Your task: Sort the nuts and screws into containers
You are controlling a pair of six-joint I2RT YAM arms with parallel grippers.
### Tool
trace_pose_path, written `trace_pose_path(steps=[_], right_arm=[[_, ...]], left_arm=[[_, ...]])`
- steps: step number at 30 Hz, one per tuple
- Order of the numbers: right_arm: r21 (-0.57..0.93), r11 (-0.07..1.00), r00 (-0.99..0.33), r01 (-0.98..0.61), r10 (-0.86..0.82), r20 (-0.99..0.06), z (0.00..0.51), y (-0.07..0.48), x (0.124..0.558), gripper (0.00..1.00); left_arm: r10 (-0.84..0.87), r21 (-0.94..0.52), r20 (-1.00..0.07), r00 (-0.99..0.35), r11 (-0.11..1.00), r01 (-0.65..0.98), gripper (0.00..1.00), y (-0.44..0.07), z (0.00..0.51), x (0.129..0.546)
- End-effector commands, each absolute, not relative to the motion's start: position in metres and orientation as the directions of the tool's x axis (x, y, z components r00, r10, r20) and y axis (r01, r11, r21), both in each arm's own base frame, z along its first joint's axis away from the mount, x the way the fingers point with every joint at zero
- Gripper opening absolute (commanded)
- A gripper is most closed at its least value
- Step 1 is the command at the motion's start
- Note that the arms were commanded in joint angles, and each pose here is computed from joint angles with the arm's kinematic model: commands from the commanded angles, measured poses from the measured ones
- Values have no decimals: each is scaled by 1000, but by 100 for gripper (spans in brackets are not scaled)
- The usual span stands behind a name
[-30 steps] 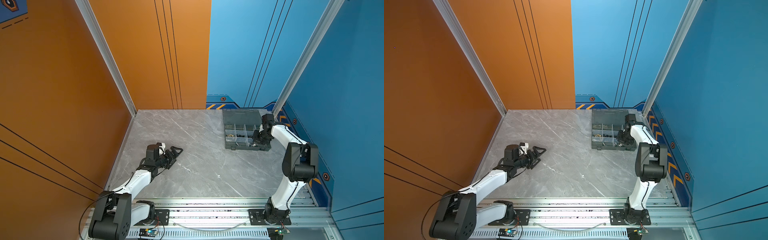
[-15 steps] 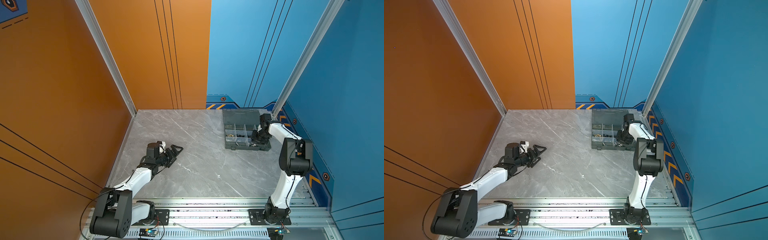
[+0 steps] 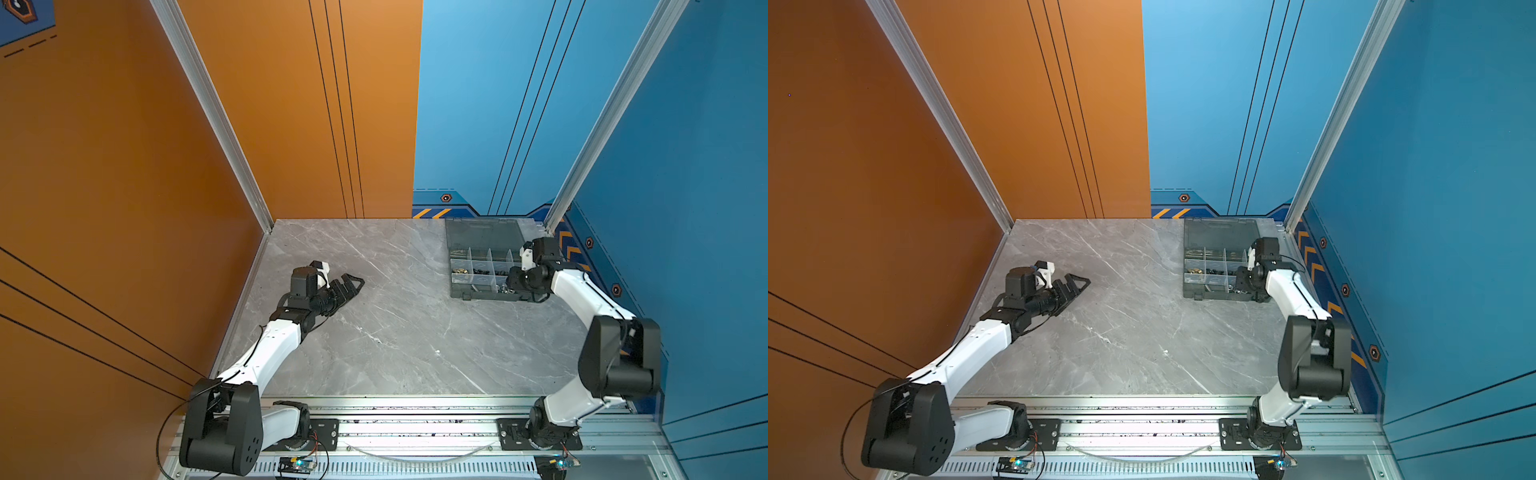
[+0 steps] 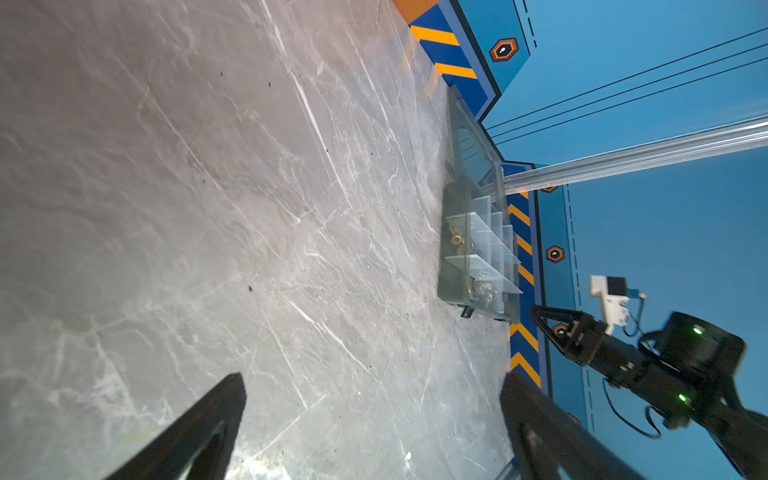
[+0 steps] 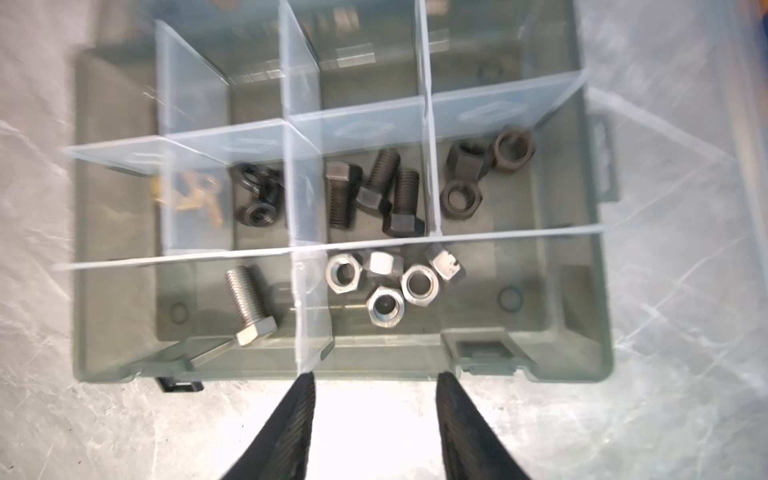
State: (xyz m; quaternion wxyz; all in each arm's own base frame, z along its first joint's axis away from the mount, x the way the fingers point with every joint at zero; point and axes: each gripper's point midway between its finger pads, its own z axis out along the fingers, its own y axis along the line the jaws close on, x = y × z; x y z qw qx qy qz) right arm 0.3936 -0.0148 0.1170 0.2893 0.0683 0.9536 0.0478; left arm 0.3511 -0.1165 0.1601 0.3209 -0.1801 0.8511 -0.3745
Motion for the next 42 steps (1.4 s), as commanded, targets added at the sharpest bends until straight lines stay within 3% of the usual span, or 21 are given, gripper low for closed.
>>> trace_pose_path(steps=[1,14,21,29,37,42], right_arm=[[95,995,-710,18,80,-699,131,-13,403,52],[93,996,-463,-20,73,-883,113,-2,403,53],[61,998,-464,-6,52,-884,94,-1,412,53],[8,998,-350,63,30,-936,92,-6,395,57],[10,997,-357,73,35,-933,91,-9,394,63],[12,996,-356,83,41,-934,91,-10,394,67]], left_arm=[[-481,-657,-512,-711,753,-37,98,-108,158,361],[-255,-342,-794,-553,938,58,98,-75,173,381],[-79,-83,-919,-387,997,-7,98,-35,181,382],[11,22,-943,-334,999,-30,98,-13,153,388],[7,30,-941,-339,998,-62,98,6,145,397],[-11,21,-923,-385,997,-80,98,11,115,388]])
